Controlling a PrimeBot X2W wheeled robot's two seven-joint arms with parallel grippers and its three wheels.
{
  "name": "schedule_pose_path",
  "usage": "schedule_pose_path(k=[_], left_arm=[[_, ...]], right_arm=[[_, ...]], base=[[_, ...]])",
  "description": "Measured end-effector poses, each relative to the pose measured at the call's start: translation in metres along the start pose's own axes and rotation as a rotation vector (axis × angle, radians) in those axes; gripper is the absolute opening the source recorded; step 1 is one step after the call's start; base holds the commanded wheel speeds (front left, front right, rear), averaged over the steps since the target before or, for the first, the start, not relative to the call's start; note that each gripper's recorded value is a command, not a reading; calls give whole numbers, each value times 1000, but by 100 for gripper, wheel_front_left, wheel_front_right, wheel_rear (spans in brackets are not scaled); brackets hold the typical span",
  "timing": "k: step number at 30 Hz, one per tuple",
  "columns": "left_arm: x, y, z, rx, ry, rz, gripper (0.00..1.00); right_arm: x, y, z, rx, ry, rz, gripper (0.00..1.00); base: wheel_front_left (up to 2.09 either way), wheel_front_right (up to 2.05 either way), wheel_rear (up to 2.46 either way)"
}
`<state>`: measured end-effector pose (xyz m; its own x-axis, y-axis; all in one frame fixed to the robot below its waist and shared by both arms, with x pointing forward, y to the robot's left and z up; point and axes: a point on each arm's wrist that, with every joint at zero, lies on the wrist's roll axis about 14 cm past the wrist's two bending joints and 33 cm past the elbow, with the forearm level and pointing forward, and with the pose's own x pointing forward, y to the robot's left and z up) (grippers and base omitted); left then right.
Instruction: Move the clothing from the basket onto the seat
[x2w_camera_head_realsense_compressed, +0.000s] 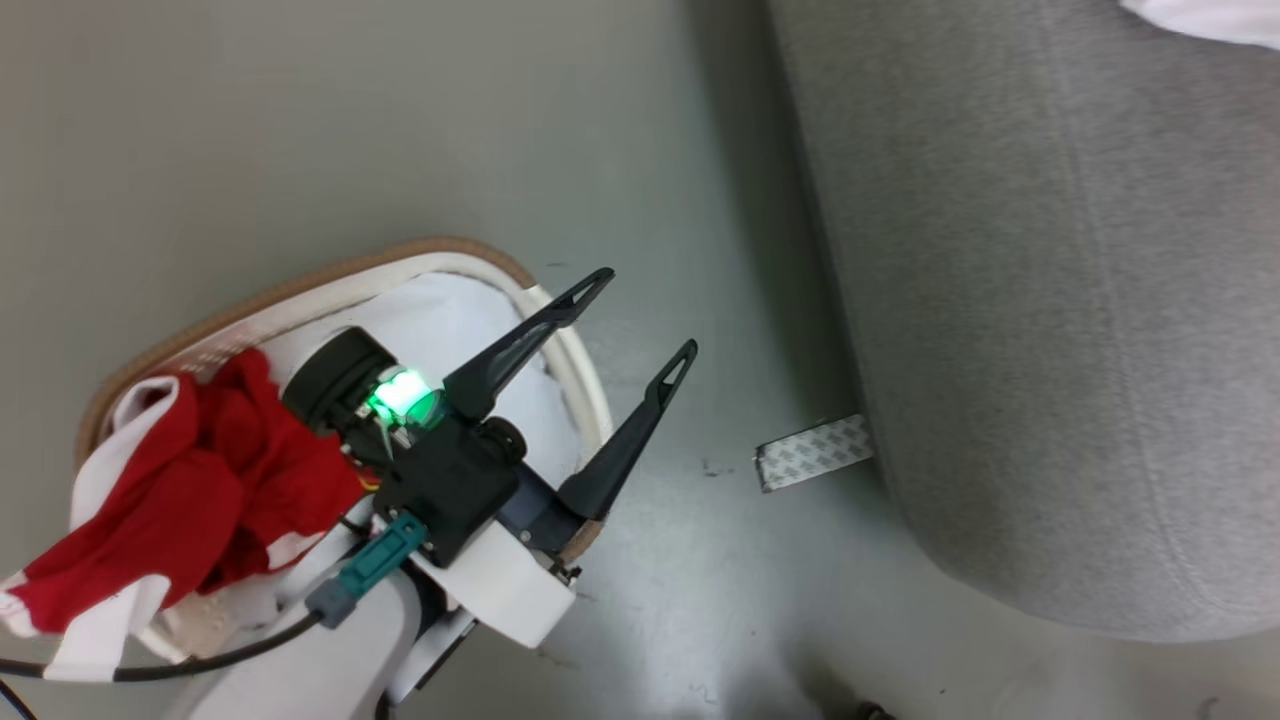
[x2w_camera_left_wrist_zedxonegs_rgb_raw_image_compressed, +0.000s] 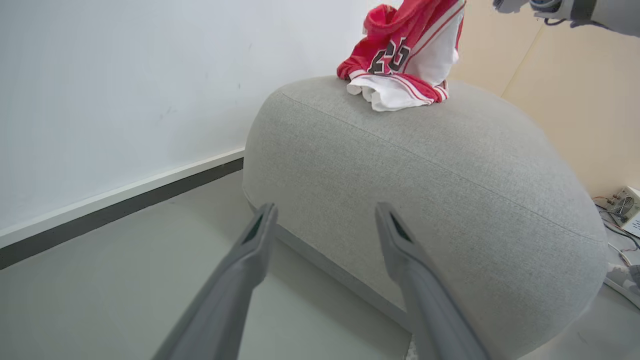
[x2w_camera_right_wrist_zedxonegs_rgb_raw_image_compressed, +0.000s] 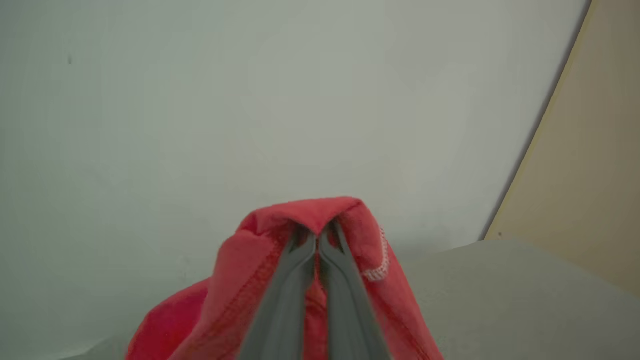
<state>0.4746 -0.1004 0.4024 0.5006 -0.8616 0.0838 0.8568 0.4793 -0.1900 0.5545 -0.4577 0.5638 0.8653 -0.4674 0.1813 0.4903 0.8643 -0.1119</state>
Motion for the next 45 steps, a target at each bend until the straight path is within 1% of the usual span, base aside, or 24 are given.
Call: schedule_pose_path(k=[1,2,3,4,5,7,10,13,17,24,29,30,31,35,39,42,45], left_arm=[[0,0,0,0,0,0,100],[-6,7,-7,-4,17,29,100],[-8,11,-9,-3,21,46,100],[-11,13,-11,-2,25,61,100],[-13,14,-12,-5,31,70,100],[-15,14,-10,-9,33,88,100],[-20,16,-6,-3,36,123,100],[-29,19,-2,2,40,165,100],[-43,23,8,8,40,229,100],[-84,28,33,17,39,408,100],[-119,29,71,48,-25,545,100],[-119,29,71,48,-25,545,100],[-137,26,79,55,-33,597,100],[-174,22,98,75,-68,705,100],[-213,16,109,95,-89,808,100],[-240,10,113,99,-103,877,100],[-266,5,114,104,-105,933,100]], right_arm=[[0,0,0,0,0,0,0],[-9,12,-39,8,88,3,0],[-16,17,-55,16,124,7,26],[-24,19,-68,24,156,5,45],[-32,19,-77,25,182,0,99],[-46,15,-86,10,211,-2,100],[-65,21,-88,27,223,10,100],[-79,25,-70,34,173,33,100],[-112,27,-50,20,130,74,100],[-172,51,-12,4,56,192,100],[-208,66,9,56,22,253,100],[-208,66,9,56,22,253,100],[-221,72,16,79,11,278,100],[-249,88,23,105,5,341,100],[-274,104,23,142,20,403,100],[-293,123,18,154,46,471,100],[-304,138,17,178,59,523,100]], base=[[0,0,0],[0,0,0],[0,0,0],[0,0,0],[0,0,0],[0,0,0],[0,0,0],[0,0,0],[0,0,0],[0,0,0],[0,0,0],[0,0,0],[0,0,0],[0,0,0],[0,0,0],[0,0,0],[0,0,0]])
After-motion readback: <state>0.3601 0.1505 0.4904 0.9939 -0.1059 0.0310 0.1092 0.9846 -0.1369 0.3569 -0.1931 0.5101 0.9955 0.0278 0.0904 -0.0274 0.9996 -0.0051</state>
